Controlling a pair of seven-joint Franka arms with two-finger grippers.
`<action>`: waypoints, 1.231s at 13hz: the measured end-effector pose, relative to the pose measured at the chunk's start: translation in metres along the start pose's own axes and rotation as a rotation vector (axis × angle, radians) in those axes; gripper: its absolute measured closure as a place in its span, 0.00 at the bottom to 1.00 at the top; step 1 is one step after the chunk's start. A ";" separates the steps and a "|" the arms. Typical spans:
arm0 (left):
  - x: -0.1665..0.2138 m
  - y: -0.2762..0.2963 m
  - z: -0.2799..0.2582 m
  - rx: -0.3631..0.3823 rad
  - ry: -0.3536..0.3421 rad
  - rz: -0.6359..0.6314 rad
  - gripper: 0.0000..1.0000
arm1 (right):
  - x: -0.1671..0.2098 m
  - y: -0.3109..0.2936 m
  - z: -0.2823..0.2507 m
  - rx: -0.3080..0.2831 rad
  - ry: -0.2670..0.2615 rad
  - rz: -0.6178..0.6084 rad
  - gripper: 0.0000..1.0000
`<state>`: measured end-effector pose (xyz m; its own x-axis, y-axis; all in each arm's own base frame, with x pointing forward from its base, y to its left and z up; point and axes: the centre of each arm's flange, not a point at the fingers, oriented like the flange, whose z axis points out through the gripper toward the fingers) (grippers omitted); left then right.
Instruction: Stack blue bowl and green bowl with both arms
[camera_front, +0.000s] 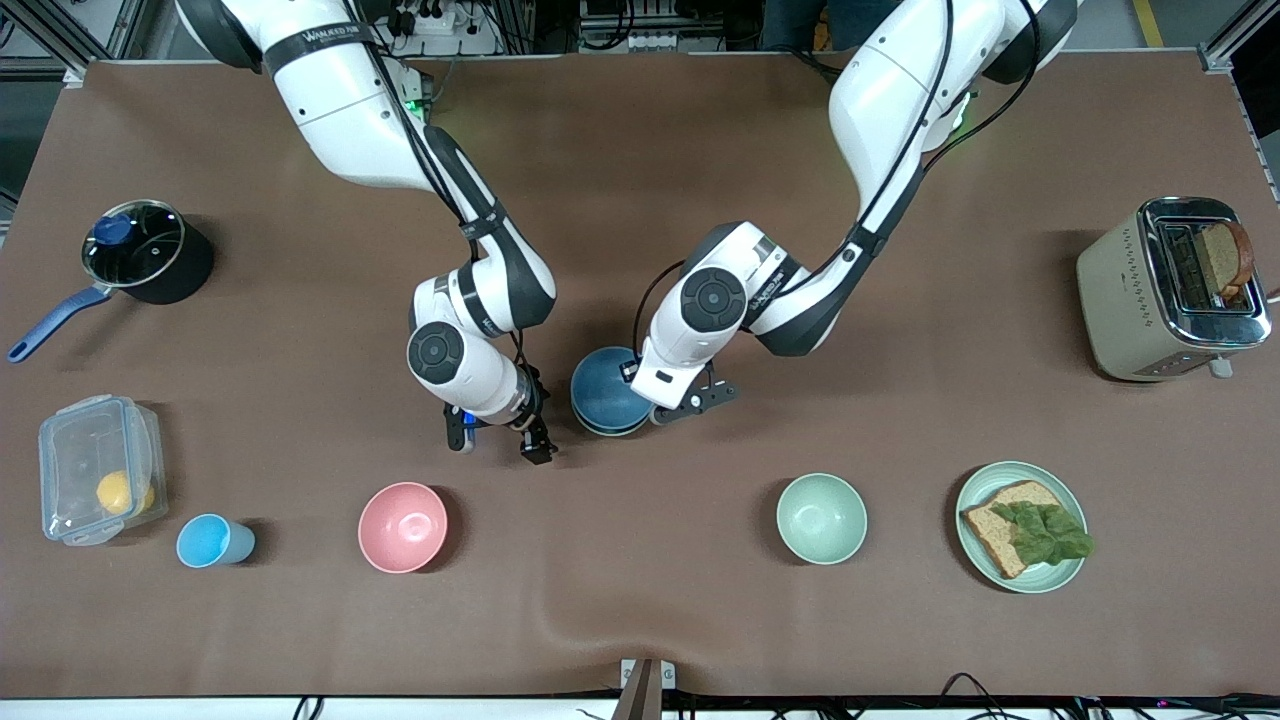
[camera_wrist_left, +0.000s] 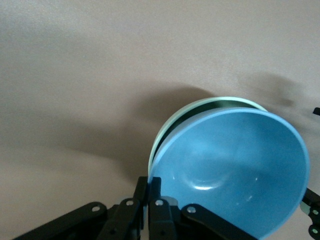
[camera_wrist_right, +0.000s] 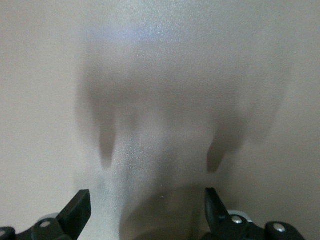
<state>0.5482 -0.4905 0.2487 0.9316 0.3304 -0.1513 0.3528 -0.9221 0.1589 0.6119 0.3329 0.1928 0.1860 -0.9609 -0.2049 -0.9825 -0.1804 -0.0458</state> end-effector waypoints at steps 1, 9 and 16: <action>-0.001 0.001 0.000 -0.004 0.002 0.002 0.78 | 0.000 0.000 0.000 0.000 0.000 0.000 0.00; 0.027 0.006 -0.073 -0.091 0.094 -0.020 0.00 | 0.000 0.000 0.000 0.000 0.000 -0.027 0.00; 0.097 -0.132 -0.299 0.087 0.125 0.033 0.00 | 0.056 -0.017 -0.067 -0.114 -0.036 -0.216 0.00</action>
<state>0.6175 -0.2763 0.5045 0.9480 0.3175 -0.0242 0.3184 -0.9449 0.0758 0.6383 0.2679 0.2481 0.3902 -0.8895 -0.2376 -0.9138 -0.4057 0.0179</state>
